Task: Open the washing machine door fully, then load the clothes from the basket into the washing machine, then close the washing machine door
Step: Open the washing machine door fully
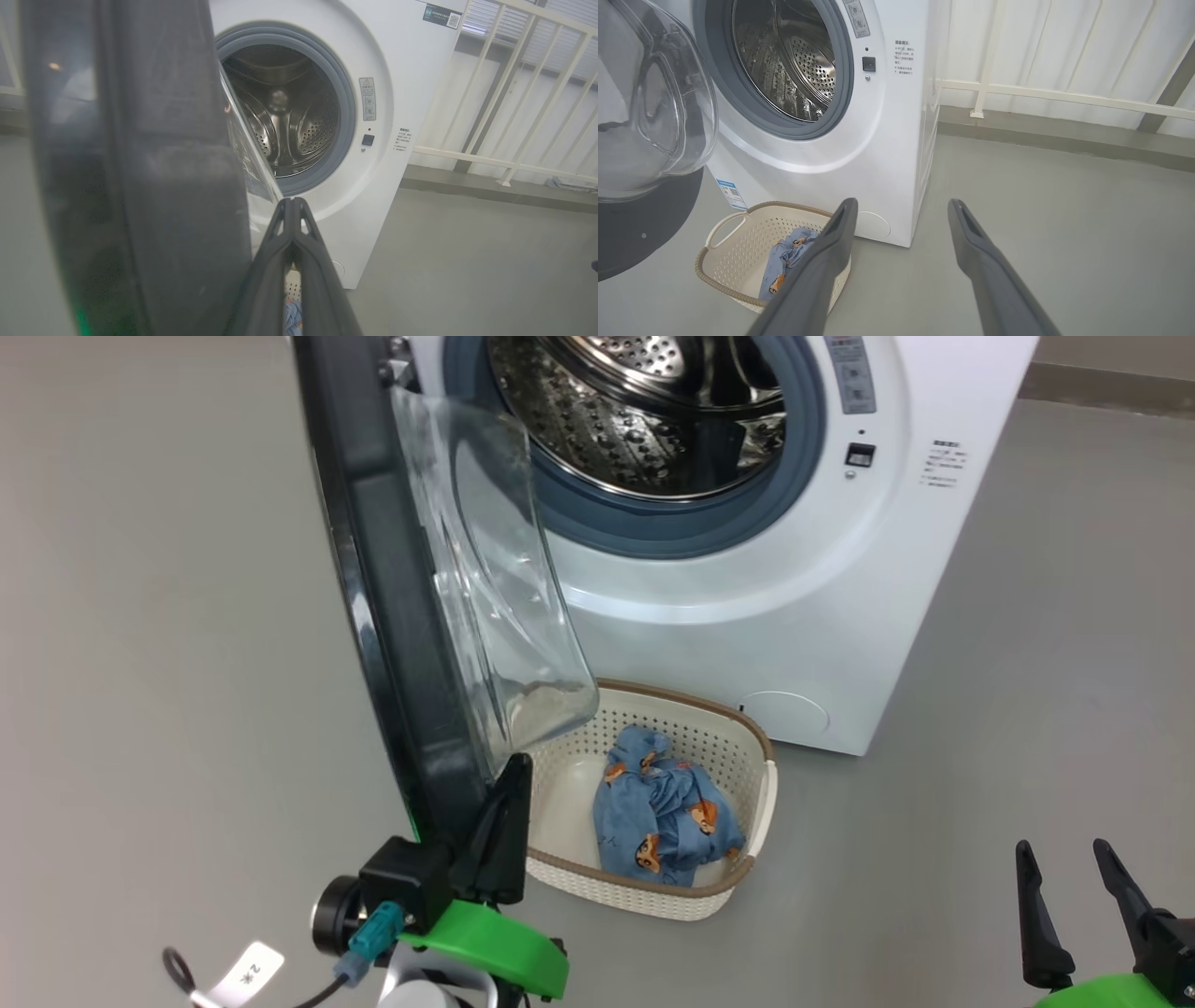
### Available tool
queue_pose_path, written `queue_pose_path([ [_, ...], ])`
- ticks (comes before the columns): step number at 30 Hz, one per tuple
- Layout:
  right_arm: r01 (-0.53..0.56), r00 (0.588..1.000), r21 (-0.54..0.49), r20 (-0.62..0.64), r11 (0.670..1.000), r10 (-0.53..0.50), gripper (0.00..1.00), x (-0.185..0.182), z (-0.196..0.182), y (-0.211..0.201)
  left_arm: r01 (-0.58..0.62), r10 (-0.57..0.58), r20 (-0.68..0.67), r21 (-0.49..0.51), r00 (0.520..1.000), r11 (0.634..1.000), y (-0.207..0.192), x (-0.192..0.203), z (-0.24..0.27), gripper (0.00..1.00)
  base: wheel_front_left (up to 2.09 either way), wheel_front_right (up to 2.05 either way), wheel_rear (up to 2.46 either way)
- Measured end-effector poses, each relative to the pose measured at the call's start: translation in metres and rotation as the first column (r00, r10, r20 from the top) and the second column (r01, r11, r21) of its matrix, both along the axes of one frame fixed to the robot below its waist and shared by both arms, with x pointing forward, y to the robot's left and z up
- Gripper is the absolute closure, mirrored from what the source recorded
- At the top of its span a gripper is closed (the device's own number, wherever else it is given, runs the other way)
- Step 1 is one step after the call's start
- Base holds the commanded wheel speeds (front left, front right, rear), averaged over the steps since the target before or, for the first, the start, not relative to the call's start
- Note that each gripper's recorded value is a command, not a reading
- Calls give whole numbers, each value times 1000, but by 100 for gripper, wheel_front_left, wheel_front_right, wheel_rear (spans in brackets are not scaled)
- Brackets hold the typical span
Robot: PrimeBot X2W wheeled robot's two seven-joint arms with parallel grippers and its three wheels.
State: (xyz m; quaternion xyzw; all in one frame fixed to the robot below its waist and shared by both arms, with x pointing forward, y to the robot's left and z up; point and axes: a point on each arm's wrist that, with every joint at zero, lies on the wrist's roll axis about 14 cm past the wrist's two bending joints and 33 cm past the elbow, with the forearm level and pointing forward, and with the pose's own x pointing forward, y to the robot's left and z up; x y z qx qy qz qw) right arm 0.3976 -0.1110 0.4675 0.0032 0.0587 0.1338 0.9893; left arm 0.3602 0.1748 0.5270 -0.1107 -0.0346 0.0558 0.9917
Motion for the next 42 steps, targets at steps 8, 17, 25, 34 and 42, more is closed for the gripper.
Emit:
queue_pose_path([
  [8, -61, 998, 0, -8, 998, 61, 0, 4, -3, 21, -97, 97, -18, 1, 995, 995, 28, -22, -3, 100, 0, 0, 0],
  [17, -127, 992, 3, -7, 992, 127, 0, 9, -3, 45, -242, 242, -35, 15, 970, 970, 73, -47, -6, 100, 0, 0, 0],
  [25, -148, 989, 11, -7, 989, 148, 0, 9, -2, 53, -345, 347, -51, 40, 936, 938, 113, -66, -8, 100, 0, 0, 0],
  [34, -112, 994, 16, -16, 994, 112, 0, 4, -4, 40, -411, 413, -76, 49, 907, 910, 142, -70, -13, 100, 0, 0, 0],
  [42, -51, 998, 26, -25, 998, 52, 0, -1, -6, 19, -489, 494, -94, 70, 864, 869, 174, -72, -18, 100, 0, 0, 0],
])
